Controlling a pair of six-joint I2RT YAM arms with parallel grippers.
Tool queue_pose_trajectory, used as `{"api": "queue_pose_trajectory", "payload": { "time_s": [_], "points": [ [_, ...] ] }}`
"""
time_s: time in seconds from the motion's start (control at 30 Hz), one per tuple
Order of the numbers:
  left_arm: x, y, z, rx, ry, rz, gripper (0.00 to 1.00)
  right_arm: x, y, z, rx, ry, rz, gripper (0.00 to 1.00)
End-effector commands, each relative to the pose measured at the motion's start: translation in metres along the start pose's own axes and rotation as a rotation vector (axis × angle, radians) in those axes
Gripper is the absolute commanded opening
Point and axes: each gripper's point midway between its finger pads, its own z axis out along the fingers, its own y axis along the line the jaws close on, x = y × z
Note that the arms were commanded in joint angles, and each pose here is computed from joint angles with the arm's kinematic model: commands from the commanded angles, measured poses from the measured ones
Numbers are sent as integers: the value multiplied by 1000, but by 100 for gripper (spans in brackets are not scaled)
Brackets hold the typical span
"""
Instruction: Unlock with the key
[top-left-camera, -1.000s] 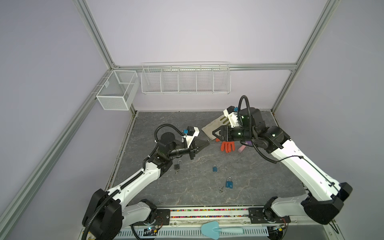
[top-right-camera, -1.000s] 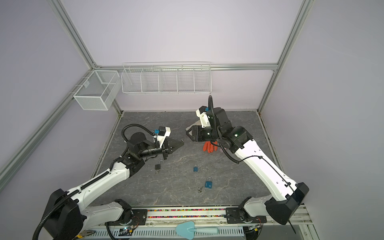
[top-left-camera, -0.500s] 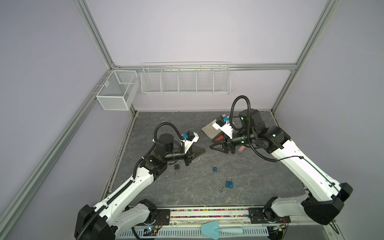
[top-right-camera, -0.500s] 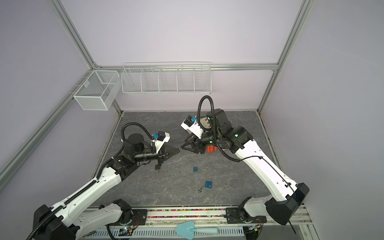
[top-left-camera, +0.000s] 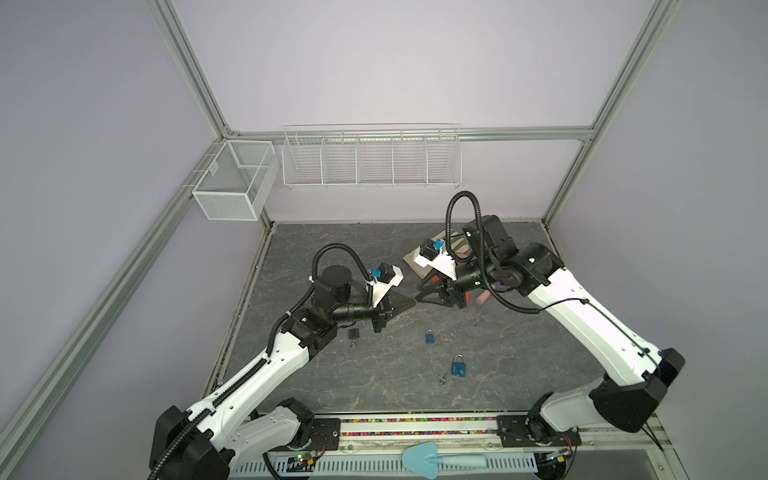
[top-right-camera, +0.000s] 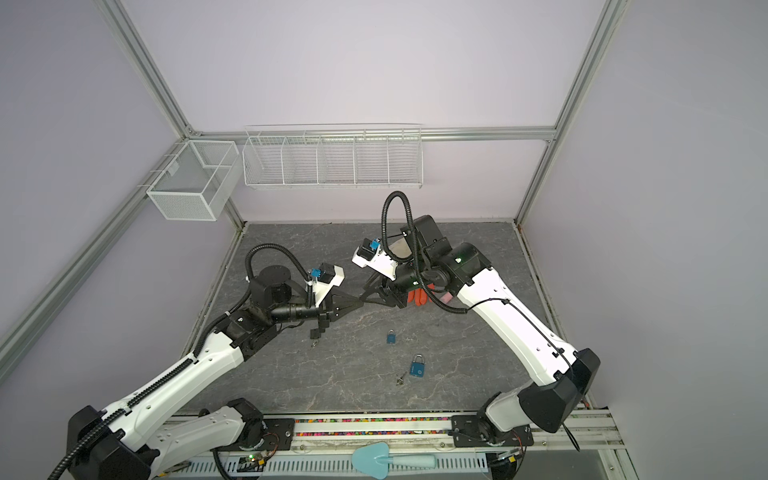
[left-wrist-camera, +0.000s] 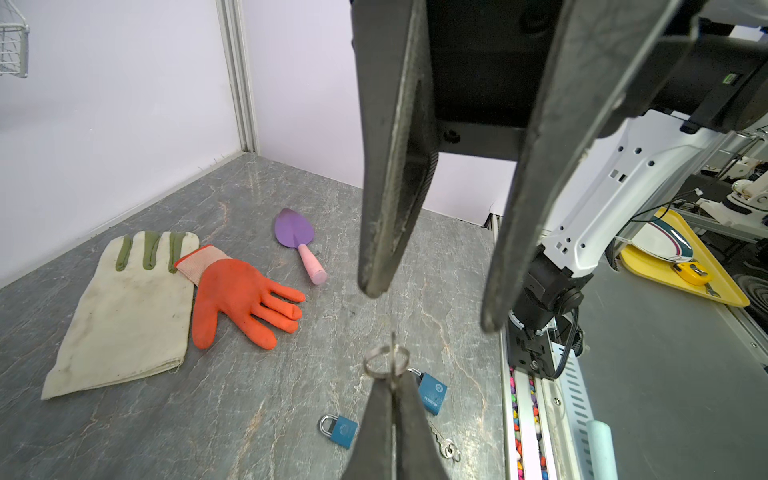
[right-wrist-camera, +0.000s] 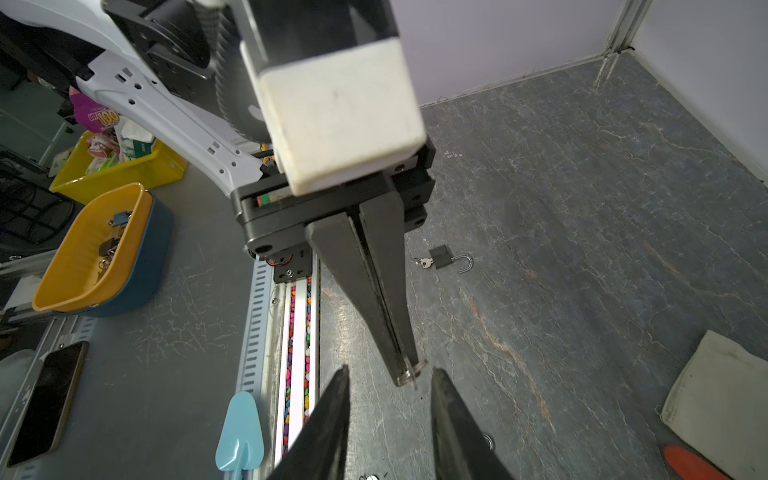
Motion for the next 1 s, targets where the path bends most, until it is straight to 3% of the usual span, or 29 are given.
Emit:
{"api": "queue_pose_trajectory", "payload": {
  "time_s": [0.0,0.53,0.97],
  "points": [
    [-16,-5,-1,19,-25,61,0,4,6,1,-25,40,-50,32],
    [-21,-10,0,51,-34,71,0,6,6,15,-74,94,-54,23],
    [-18,-9,-1,43,-27,74,0,11,7,11,-56,113,-63,9]
  ]
}}
